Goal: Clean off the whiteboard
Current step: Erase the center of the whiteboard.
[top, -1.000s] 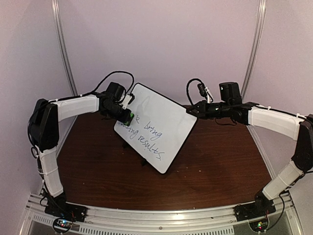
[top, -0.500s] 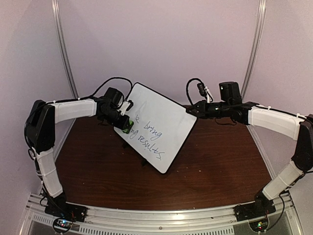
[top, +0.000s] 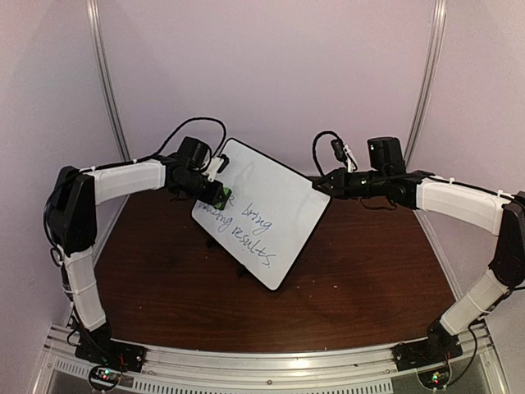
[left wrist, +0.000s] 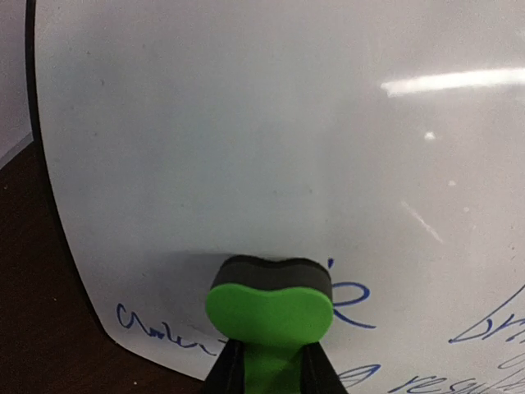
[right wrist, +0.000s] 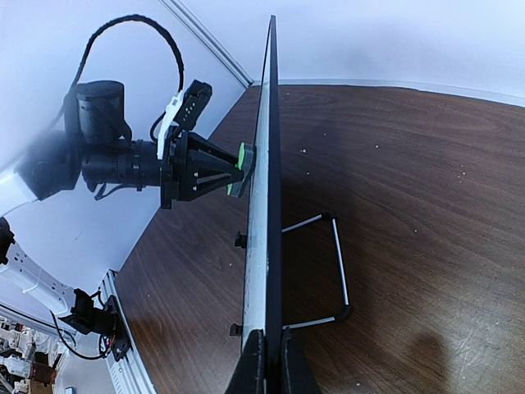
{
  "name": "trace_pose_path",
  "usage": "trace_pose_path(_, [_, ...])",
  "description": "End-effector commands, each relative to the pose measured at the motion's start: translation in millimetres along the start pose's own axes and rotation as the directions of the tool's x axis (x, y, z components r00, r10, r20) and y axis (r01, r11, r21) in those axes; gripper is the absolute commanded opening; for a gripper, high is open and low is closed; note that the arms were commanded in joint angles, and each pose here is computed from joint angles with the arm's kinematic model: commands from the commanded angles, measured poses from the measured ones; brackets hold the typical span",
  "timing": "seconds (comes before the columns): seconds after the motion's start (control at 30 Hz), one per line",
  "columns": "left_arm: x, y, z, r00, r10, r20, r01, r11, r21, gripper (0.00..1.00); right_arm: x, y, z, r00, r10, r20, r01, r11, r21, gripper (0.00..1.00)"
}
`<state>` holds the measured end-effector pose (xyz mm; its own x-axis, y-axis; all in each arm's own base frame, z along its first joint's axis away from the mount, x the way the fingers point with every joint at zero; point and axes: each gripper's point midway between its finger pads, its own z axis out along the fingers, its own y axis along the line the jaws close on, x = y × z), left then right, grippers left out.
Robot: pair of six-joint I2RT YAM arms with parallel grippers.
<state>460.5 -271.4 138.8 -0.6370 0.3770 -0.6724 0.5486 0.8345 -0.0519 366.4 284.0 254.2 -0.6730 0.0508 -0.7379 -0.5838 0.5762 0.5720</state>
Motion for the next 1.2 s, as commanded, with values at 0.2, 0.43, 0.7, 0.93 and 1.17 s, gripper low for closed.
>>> trace_pose_path(0.2, [63.4,-31.9,14.3,0.990,0.035,-0.134,-0.026,0.997,0.067,0.06,2.7,43.9,5.7,0.989,-0.147,-0.014,0.142,0.976,-0.166,0.00])
trace_pose_path(0.43, [1.1,-28.1,13.9,0.998,0.059,-0.030,-0.058,0.998,0.035,0.06,2.1,45.2,4.7,0.989,-0.148,-0.014,0.144,0.976,-0.163,0.00])
trace_pose_path(0.7, [2.1,-20.8,22.9,0.996,0.061,-0.058,-0.062,0.998,-0.004,0.06,2.2,45.3,2.8,0.988,-0.153,-0.011,0.149,0.976,-0.157,0.00])
trace_pose_path(0.93, [46.1,-30.7,13.1,0.996,0.014,-0.090,-0.010,0.999,0.046,0.05,2.3,46.8,4.1,0.988,-0.152,-0.013,0.148,0.975,-0.166,0.00])
trace_pose_path(1.17, [32.8,-32.9,12.0,0.998,0.020,-0.051,-0.017,0.998,0.054,0.05,4.0,46.4,7.1,0.989,-0.148,-0.019,0.143,0.975,-0.172,0.00])
